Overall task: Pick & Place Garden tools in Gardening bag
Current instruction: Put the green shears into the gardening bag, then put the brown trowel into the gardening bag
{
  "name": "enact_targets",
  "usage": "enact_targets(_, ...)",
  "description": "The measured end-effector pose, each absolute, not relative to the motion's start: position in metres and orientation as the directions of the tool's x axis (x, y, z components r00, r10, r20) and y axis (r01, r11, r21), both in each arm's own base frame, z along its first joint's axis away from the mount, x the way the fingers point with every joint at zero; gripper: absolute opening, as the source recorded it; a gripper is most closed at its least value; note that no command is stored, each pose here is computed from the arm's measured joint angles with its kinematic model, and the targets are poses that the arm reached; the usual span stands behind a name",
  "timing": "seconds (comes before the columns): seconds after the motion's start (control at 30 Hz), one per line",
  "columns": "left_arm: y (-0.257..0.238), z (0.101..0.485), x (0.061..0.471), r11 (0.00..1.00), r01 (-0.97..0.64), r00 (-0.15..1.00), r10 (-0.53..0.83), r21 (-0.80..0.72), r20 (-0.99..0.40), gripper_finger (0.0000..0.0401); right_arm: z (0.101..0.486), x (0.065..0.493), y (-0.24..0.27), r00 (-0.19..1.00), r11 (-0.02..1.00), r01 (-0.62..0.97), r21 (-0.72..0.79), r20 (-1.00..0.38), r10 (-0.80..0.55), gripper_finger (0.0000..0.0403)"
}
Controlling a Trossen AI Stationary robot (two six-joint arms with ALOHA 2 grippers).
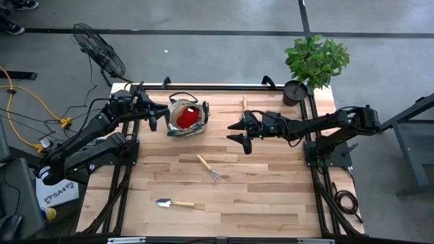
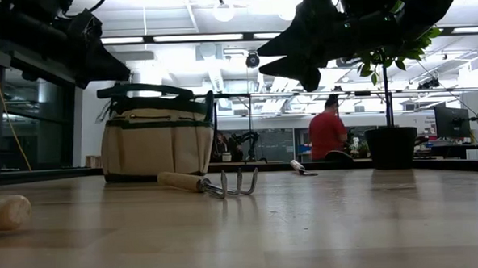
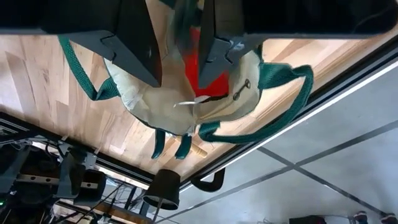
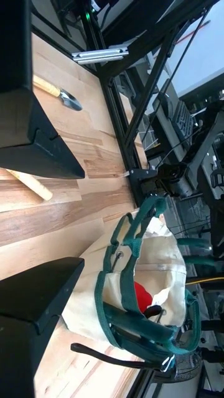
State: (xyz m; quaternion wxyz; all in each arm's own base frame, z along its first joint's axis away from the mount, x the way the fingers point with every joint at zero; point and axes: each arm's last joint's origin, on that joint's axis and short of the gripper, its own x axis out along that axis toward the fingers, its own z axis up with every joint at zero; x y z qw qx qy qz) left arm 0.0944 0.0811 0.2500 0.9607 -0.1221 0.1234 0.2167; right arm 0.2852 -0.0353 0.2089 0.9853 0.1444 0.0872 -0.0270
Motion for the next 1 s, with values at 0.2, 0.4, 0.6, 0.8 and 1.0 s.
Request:
enact_targets(0.2,0.081,0.250,0.094,0.871,-0.455,0.872,0.396,-0.184,-0.287,0.0106,0.209,0.285,-0.035,0.983,0.957,0.078,0.280,-0.179,-0.028,0.0210)
enact_targets(0.4,0.081,0.254,0.094,0.871,-0.455,0.876,0.401,-0.186,-0.267,0.0107,0.209,0.285,-0.035,0.983,0.957,0.079,0.280,-0.180,-0.028,0.0210)
enact_targets(0.6,0.082,0.263,0.093,0.836,-0.498,0.861,0.446,-0.231,-0.244,0.0106,0.209,0.285,-0.035,0.983,0.957,0.079,0.280,-0.180,-0.028,0.0210)
enact_targets(0.8,0.082,0.258,0.092,0.781,-0.544,0.834,0.461,-0.307,-0.304,0.0106,0.209,0.285,-0.035,0.983,0.957,0.079,0.280,-0.180,-0.028,0.0210)
enact_targets(1.0,0.081,0.248,0.089,0.726,-0.620,0.771,0.490,-0.300,-0.408,0.0106,0.209,0.285,-0.035,0.983,0.957,0.078,0.280,-0.180,-0.028,0.0210)
